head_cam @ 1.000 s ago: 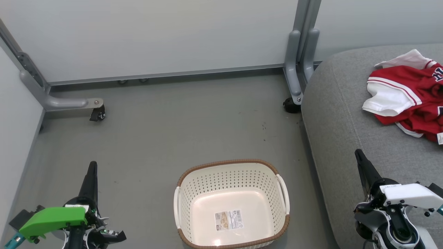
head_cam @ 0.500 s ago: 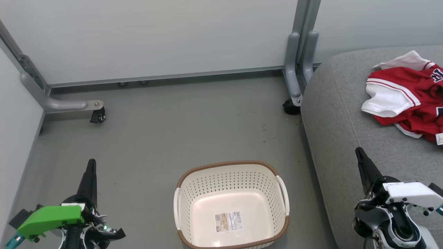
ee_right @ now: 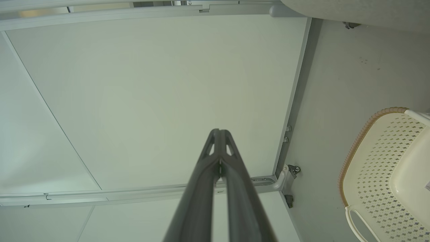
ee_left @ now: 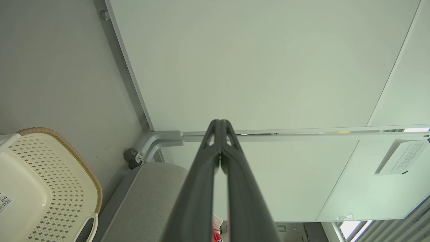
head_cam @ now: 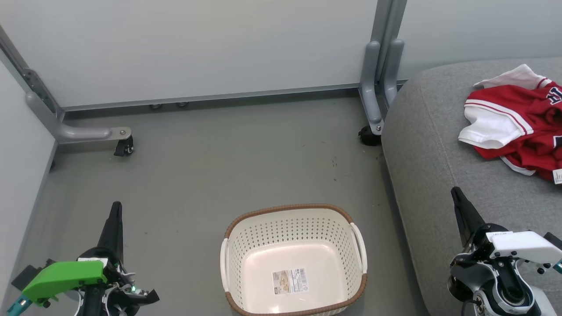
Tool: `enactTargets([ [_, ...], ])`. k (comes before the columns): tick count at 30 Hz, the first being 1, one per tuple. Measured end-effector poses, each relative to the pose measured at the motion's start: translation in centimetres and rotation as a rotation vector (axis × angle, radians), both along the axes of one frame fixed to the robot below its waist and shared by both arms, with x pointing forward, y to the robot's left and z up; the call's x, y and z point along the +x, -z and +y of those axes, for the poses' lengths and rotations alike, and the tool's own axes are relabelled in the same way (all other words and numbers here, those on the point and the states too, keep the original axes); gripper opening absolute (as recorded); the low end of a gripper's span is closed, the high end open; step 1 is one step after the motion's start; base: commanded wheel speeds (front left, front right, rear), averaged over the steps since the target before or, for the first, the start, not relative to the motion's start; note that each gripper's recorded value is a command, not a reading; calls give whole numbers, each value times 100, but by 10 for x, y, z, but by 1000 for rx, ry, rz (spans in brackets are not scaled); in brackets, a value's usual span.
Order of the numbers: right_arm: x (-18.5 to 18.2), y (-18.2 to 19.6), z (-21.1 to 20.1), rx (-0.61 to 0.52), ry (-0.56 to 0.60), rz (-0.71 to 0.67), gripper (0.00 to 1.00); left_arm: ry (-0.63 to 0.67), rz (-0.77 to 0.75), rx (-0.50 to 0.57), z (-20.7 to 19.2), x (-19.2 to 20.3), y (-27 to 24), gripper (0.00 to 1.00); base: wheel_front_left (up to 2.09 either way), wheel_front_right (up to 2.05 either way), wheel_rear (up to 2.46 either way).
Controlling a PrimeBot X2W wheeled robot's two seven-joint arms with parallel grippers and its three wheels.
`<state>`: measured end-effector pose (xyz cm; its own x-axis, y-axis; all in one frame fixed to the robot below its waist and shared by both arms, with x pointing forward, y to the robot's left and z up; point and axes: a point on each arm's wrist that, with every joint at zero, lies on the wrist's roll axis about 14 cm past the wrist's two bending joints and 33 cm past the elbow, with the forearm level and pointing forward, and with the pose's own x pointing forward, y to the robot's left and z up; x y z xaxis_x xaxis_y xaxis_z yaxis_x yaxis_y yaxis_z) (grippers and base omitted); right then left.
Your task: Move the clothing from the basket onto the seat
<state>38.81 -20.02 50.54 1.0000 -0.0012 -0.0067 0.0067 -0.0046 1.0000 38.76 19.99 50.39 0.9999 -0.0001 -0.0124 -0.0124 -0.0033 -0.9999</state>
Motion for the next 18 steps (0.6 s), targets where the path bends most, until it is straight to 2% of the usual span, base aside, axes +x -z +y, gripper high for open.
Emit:
enactTargets([
  [18,0,0,0,-2,-1,0,0,0,0,0,0,0,0,0,0,0,0],
])
